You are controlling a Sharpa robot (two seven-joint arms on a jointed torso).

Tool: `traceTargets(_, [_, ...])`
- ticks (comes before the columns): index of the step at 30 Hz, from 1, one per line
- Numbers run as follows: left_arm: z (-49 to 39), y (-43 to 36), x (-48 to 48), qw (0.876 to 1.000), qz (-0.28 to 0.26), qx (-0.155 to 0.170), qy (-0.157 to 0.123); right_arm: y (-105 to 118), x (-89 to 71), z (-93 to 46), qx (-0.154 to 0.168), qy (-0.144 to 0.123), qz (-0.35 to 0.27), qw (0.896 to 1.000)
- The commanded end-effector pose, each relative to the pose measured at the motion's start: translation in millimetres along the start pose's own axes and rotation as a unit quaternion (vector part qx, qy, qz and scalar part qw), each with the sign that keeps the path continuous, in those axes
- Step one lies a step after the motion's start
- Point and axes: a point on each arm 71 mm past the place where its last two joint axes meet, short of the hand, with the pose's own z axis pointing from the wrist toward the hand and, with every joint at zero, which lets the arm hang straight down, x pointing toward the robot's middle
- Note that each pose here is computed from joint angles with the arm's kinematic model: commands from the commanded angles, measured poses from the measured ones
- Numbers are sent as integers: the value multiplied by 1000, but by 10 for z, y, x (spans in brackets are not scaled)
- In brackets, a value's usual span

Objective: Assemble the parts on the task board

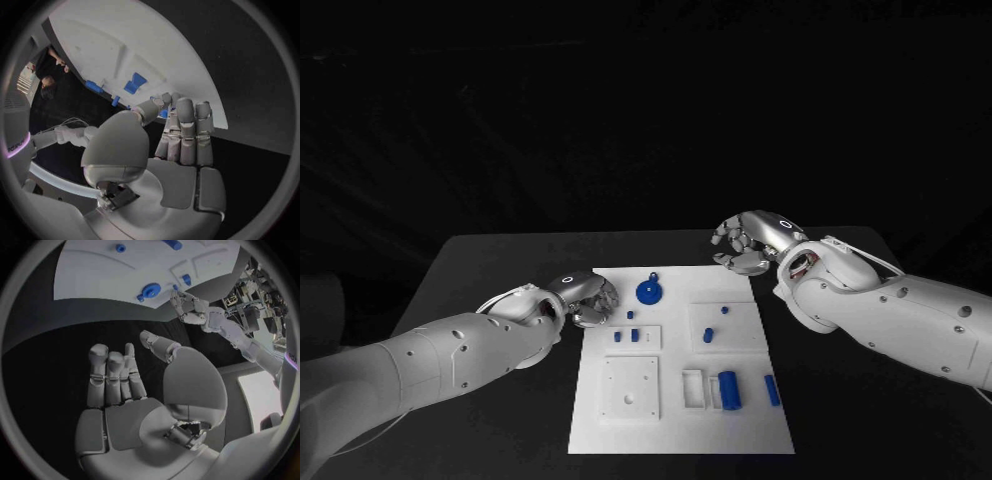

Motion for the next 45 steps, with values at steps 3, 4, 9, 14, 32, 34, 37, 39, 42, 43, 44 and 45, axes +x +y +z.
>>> traceTargets(3, [-47, 70, -191, 998, -42, -14, -46, 41, 29, -17, -23, 26, 28, 999])
traceTargets(4, [-59, 76, -221, 997, -48, -14, -52, 50, 35, -21, -27, 32, 31, 999])
traceTargets(9, [-116, 71, -354, 992, -102, -16, -73, 84, 59, -33, -41, 47, 36, 997])
traceTargets(14, [-176, 69, -462, 972, -211, -37, -91, 87, 100, -53, -51, 72, 33, 996])
traceTargets(32, [-447, -72, -778, 805, -586, 8, -85, -42, 398, -173, -56, 145, -104, 982])
traceTargets(34, [-458, -106, -799, 804, -589, 14, -84, -58, 440, -175, -51, 155, -114, 980])
traceTargets(37, [-458, -142, -809, 803, -591, 17, -80, -88, 494, -184, -47, 165, -126, 977])
traceTargets(39, [-454, -153, -806, 802, -592, 17, -80, -105, 529, -193, -45, 170, -130, 976])
traceTargets(42, [-448, -160, -803, 801, -594, 17, -78, -115, 548, -188, -45, 160, -132, 977])
traceTargets(43, [-447, -162, -801, 800, -595, 18, -76, -110, 558, -186, -48, 156, -133, 978])
traceTargets(44, [-446, -164, -797, 797, -600, 20, -71, -107, 575, -187, -48, 157, -134, 977])
traceTargets(45, [-444, -169, -793, 792, -607, 22, -66, -107, 583, -183, -48, 158, -134, 977])
